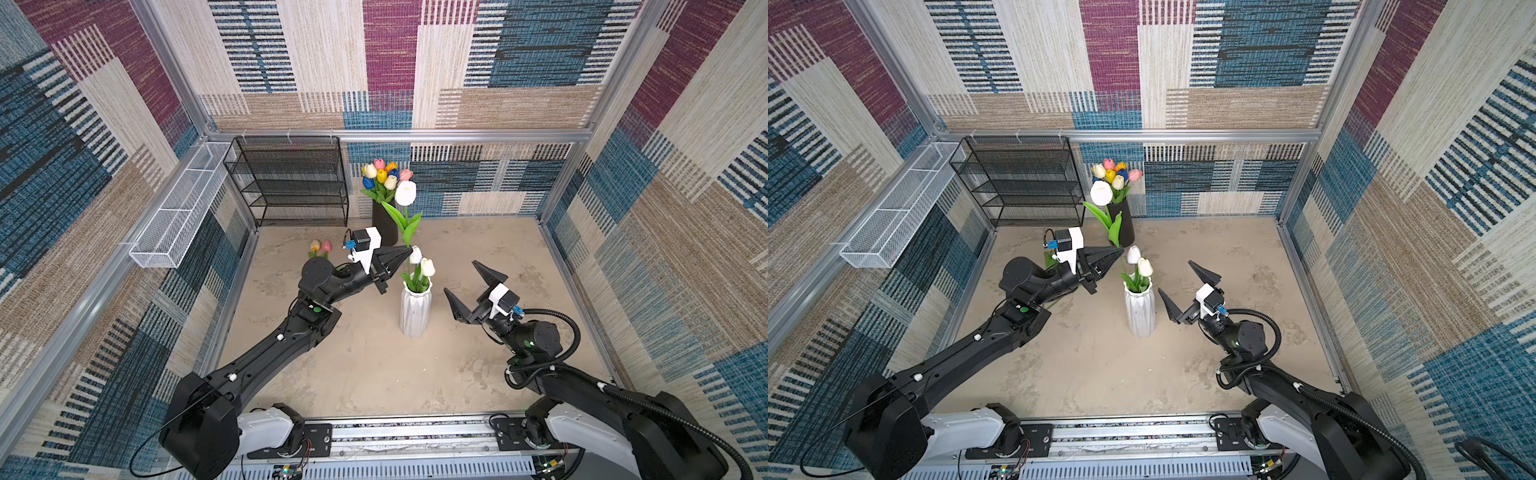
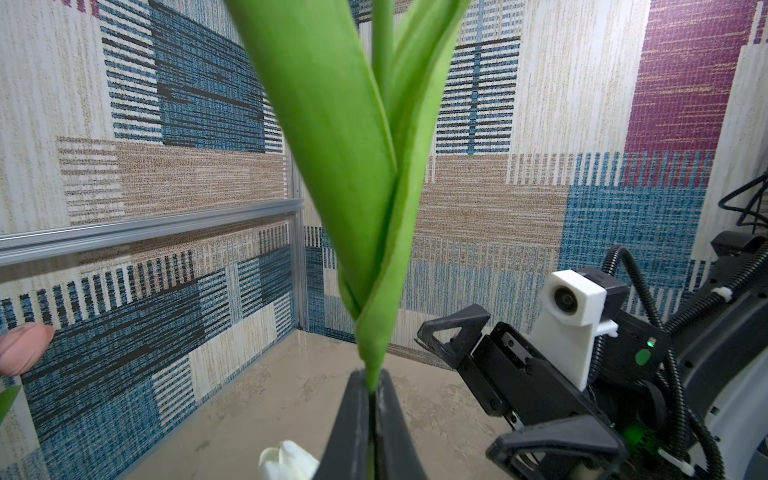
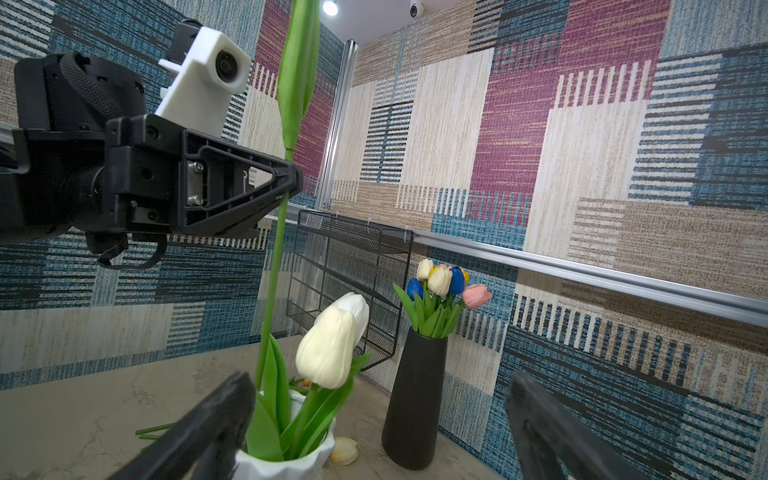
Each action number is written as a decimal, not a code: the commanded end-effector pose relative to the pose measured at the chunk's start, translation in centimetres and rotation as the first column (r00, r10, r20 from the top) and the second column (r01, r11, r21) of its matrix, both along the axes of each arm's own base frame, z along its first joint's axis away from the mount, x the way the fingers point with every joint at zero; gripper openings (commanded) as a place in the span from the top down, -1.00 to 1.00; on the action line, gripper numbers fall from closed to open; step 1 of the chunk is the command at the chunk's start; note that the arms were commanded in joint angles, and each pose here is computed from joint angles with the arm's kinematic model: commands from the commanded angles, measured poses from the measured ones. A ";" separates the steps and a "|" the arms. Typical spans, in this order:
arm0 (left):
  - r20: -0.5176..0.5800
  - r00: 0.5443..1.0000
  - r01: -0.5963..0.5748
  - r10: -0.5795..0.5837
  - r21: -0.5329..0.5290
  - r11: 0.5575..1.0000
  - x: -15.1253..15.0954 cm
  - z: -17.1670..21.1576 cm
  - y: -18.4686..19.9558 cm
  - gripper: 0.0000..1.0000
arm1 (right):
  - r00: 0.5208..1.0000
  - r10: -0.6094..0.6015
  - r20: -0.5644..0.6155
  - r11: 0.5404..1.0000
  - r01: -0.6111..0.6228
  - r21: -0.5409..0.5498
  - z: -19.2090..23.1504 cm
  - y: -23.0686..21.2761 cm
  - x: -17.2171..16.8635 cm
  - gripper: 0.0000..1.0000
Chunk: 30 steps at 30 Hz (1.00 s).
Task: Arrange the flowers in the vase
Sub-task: 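Lower the white tulip into the white vase and open the left gripper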
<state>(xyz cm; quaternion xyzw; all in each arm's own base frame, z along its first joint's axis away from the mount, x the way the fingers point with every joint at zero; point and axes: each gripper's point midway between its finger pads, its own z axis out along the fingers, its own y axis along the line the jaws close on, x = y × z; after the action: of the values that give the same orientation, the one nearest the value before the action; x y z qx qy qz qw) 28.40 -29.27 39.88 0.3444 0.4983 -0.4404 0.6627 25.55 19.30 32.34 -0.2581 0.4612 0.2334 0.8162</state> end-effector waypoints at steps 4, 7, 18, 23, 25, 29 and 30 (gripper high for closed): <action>0.028 1.000 -0.008 0.008 -0.006 1.000 0.2 -0.1 -0.2 1.00 | 1.000 -0.005 0.013 1.000 0.005 0.021 0.5 -0.2 -0.1 -0.95; 0.006 1.000 0.003 -0.003 0.006 1.000 0.3 -1.0 -0.6 1.00 | 1.000 -0.001 0.011 1.000 0.001 0.019 0.5 -0.1 -0.1 -0.95; -0.068 0.998 0.021 -0.012 0.127 0.992 0.3 -6.6 -2.1 1.00 | 1.000 -0.006 0.003 1.000 0.006 0.009 0.1 0.0 0.2 -0.95; -0.074 0.997 0.017 -0.005 0.165 0.986 0.0 -8.3 -2.3 0.76 | 1.000 -0.004 0.001 1.000 0.004 0.004 0.0 0.1 0.3 -0.95; -0.069 0.998 0.016 -0.005 0.171 0.985 -0.2 -8.6 -2.2 0.65 | 1.000 -0.006 0.001 1.000 0.006 0.003 0.0 0.1 0.3 -0.95; -0.061 0.997 -0.026 0.038 0.177 0.984 -0.1 -8.7 -1.5 0.44 | 1.000 -0.006 0.000 1.000 0.006 0.002 0.0 0.1 0.4 -0.95; -0.060 0.997 -0.031 0.043 0.181 0.983 -0.1 -8.7 -1.4 0.38 | 1.000 -0.006 -0.001 1.000 0.006 0.001 -0.1 0.2 0.4 -0.95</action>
<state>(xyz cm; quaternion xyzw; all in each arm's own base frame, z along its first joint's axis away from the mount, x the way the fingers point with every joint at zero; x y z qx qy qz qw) 28.07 -31.12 30.79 0.3772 0.5677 -0.4152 0.6024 26.03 19.58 31.58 -0.2610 0.4717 0.2331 0.8094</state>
